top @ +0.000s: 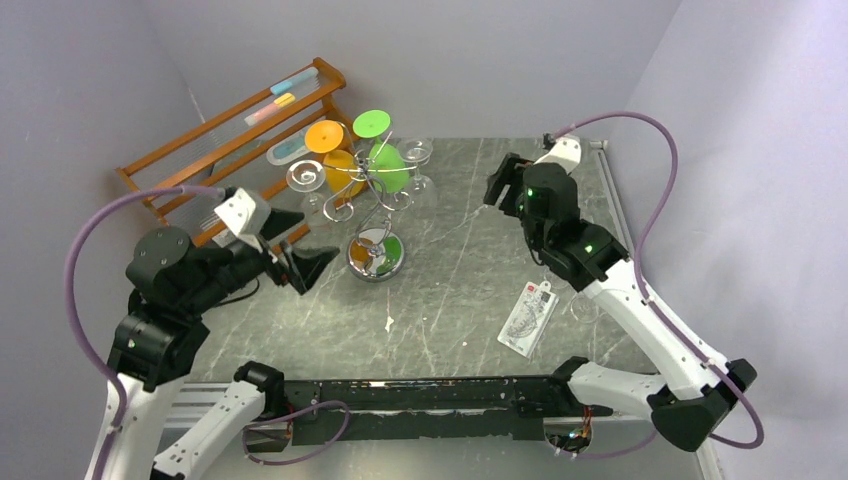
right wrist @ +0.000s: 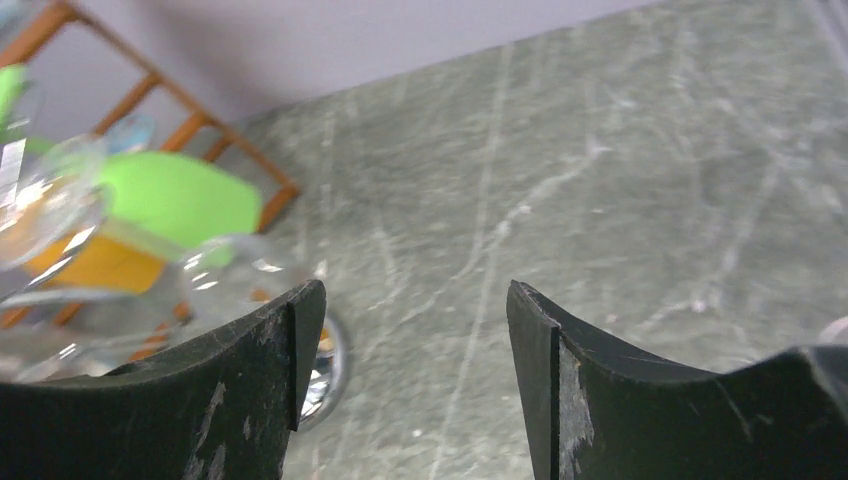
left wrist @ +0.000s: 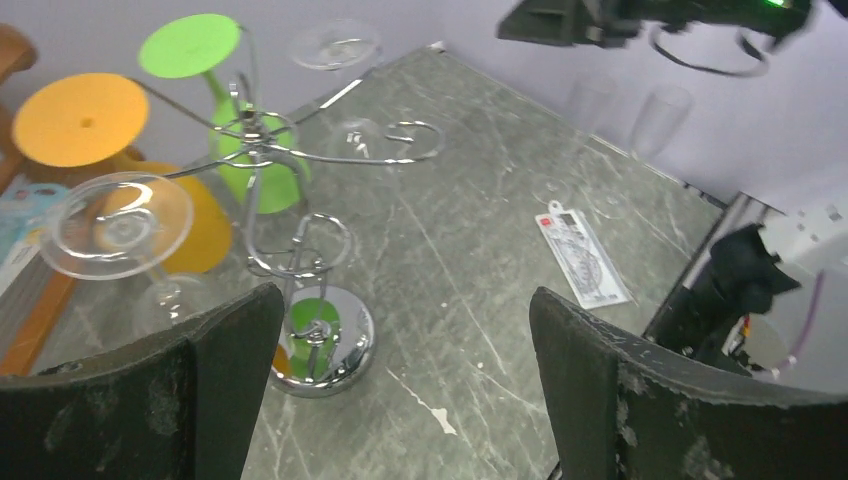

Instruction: Place the wine glass upside down on the wine glass rack

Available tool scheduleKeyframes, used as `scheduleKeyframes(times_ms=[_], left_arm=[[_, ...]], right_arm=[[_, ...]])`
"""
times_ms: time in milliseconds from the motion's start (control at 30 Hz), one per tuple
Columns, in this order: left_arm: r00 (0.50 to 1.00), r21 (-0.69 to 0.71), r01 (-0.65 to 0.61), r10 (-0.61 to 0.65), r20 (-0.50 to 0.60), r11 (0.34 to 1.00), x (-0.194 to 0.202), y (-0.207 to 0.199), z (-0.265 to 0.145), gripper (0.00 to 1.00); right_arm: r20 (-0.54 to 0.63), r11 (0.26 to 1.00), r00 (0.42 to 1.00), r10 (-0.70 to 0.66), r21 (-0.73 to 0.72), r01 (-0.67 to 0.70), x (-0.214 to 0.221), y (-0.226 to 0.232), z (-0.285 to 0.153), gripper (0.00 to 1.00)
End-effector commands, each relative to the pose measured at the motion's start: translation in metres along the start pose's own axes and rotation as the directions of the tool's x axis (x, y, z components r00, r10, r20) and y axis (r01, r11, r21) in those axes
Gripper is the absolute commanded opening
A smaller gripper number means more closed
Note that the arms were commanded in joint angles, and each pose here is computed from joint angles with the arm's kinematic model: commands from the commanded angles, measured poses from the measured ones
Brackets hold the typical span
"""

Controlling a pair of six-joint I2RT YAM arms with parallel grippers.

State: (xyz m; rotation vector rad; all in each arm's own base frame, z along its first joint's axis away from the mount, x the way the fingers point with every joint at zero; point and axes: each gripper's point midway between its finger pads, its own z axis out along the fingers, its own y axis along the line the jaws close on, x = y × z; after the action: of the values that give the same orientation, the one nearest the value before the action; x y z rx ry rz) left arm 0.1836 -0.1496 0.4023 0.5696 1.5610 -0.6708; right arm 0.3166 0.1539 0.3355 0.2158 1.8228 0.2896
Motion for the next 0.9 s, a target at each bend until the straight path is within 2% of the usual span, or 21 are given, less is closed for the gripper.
scheduleKeyframes(times_ms=[0,100,200,400,633,867], left_arm=[[0.993,0.129,-0.094,0.083,0.087,0.987,-0.003,-0.027,-0.012,0.97],[0.995,0.121,-0.070,0.061,0.078,0.990,0.003,-0.025,-0.010,0.97],[0.998,0.127,-0.030,0.023,0.058,0.991,0.007,-0.024,-0.002,0.97],[0.999,0.186,0.043,-0.041,-0.016,0.982,0.018,-0.028,0.013,0.97],[0.998,0.214,0.067,-0.068,-0.001,0.975,0.017,-0.031,0.020,0.97],[0.996,0.213,0.090,-0.094,0.007,0.973,0.013,-0.030,0.025,0.96]], right_arm=[[-0.072,0.981,0.997,-0.018,0.194,0.032,0.009,-0.057,0.021,0.71],[-0.125,0.936,0.992,-0.008,0.348,0.051,0.020,-0.108,0.037,0.71],[-0.158,0.899,0.987,0.038,0.437,0.035,0.032,-0.141,0.044,0.70],[-0.143,0.857,0.986,0.082,0.515,0.004,0.039,-0.169,0.045,0.67],[-0.121,0.836,0.989,0.084,0.549,-0.004,0.035,-0.184,0.036,0.61],[-0.081,0.811,0.993,0.086,0.585,-0.023,0.029,-0.192,0.017,0.61]])
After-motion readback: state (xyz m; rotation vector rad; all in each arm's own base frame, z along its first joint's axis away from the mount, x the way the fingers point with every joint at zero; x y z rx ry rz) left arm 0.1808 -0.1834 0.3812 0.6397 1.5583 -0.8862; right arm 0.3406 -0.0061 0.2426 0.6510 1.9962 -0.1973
